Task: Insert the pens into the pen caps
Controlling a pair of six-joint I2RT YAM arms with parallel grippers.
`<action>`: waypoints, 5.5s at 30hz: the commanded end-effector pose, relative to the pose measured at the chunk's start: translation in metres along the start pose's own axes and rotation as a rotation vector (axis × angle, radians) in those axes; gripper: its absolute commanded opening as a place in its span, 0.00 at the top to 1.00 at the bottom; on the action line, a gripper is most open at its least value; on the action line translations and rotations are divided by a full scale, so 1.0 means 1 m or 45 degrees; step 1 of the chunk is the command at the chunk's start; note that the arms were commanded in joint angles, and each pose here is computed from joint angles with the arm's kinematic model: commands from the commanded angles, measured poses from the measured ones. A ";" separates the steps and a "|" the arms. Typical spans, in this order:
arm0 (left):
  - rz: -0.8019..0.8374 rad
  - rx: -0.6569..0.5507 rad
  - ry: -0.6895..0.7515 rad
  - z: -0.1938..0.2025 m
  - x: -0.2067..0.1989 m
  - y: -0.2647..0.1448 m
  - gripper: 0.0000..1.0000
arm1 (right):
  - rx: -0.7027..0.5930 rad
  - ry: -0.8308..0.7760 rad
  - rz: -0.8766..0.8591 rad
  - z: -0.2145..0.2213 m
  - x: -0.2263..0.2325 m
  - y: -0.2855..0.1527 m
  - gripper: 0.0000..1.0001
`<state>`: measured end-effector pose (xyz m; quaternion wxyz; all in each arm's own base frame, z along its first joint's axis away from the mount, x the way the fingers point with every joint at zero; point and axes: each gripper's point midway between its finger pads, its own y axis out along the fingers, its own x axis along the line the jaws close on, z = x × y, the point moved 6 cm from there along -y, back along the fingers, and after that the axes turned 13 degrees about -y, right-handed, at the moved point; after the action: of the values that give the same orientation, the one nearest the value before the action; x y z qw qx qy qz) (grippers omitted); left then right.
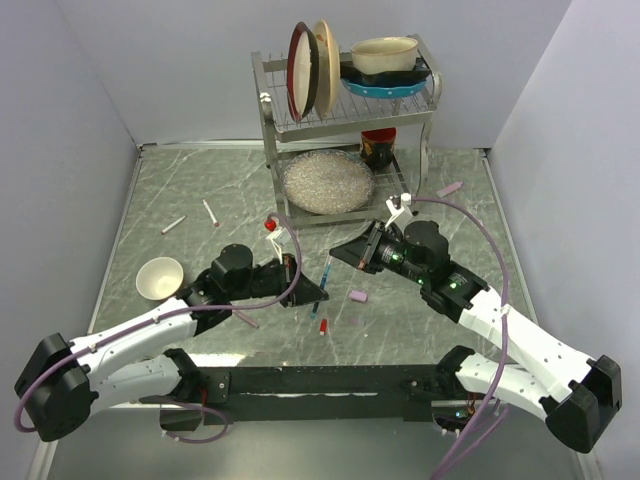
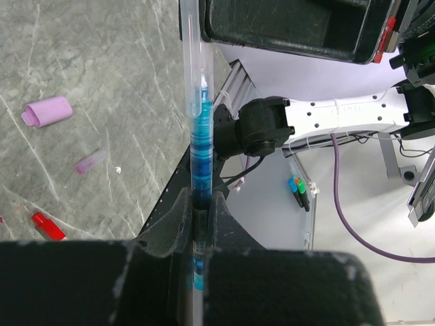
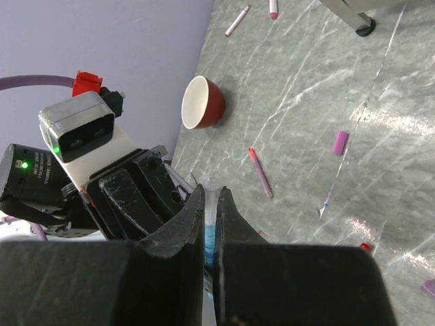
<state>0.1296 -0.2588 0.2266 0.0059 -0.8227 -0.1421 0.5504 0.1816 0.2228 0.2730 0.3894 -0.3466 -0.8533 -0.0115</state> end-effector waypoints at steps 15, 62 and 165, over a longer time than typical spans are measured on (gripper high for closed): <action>0.043 -0.197 0.114 -0.028 -0.025 -0.002 0.99 | 0.044 -0.032 -0.043 0.031 0.006 -0.009 1.00; 0.245 -0.167 0.432 -0.015 -0.063 -0.043 0.99 | -0.035 -0.228 -0.370 -0.012 0.097 -0.011 0.82; -0.391 -0.737 0.414 -0.087 -0.018 -0.139 0.01 | 0.841 -0.229 1.268 0.033 -0.231 0.032 0.69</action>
<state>0.1716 -0.1195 0.2822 -0.1062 -0.8252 -0.4100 0.3737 0.2780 0.1277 0.0885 0.3805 -0.5425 -0.5798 0.4740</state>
